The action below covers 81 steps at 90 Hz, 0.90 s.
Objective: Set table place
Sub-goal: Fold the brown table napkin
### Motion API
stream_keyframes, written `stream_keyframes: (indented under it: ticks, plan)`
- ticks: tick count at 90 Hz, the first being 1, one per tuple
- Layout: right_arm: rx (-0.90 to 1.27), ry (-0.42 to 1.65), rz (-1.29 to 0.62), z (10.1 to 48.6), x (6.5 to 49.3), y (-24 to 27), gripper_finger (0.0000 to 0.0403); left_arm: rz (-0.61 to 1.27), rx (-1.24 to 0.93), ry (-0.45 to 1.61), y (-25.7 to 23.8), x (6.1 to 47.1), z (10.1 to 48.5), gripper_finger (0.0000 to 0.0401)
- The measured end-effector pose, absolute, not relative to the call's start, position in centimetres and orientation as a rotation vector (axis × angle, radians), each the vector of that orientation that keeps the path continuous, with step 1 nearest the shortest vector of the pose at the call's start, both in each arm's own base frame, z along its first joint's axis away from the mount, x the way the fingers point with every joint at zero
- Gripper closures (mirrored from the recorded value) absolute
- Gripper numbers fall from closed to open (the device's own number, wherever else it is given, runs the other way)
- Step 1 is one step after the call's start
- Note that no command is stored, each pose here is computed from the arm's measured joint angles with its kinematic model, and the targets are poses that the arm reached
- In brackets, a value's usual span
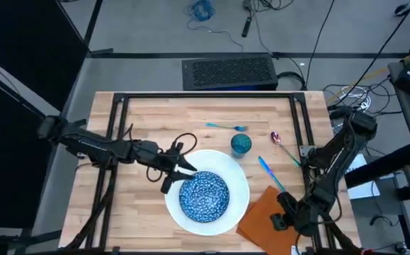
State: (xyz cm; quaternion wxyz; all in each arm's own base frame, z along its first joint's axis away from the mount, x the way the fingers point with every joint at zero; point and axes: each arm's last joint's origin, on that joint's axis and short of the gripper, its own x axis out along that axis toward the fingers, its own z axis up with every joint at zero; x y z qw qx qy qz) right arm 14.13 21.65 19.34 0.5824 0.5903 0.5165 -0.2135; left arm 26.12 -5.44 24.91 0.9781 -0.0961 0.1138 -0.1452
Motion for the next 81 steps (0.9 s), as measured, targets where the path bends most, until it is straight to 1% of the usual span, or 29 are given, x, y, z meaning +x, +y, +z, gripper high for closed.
stream_keyframes:
  ticks: [7, 28, 44, 54, 67, 81]
  plan:
    - [1.366, 1.22, -0.523, 18.8, 14.3, 21.7, 0.0234, -0.302, -0.193, 0.23, -5.7, 26.1, 24.9, 0.0279]
    - [1.375, 1.356, -0.558, 18.0, 15.1, 22.1, 0.0234, -0.325, -0.191, 0.233, -6.3, 25.9, 24.9, 0.0279]
    - [1.366, 1.366, -0.568, 18.0, 15.1, 22.1, 0.0234, -0.324, -0.191, 0.233, -6.4, 25.9, 24.9, 0.0279]
    - [1.33, 1.41, -0.627, 17.8, 14.8, 21.6, 0.0234, -0.323, -0.191, 0.234, -6.4, 25.9, 24.9, 0.0279]
    - [1.28, 1.392, -0.708, 17.5, 14.9, 20.7, 0.0234, -0.323, -0.19, 0.236, -6.4, 25.9, 24.9, 0.0279]
    - [1.253, 1.233, -0.685, 17.6, 15.4, 20.3, 0.0234, -0.323, -0.19, 0.237, -6.4, 25.9, 24.9, 0.0279]
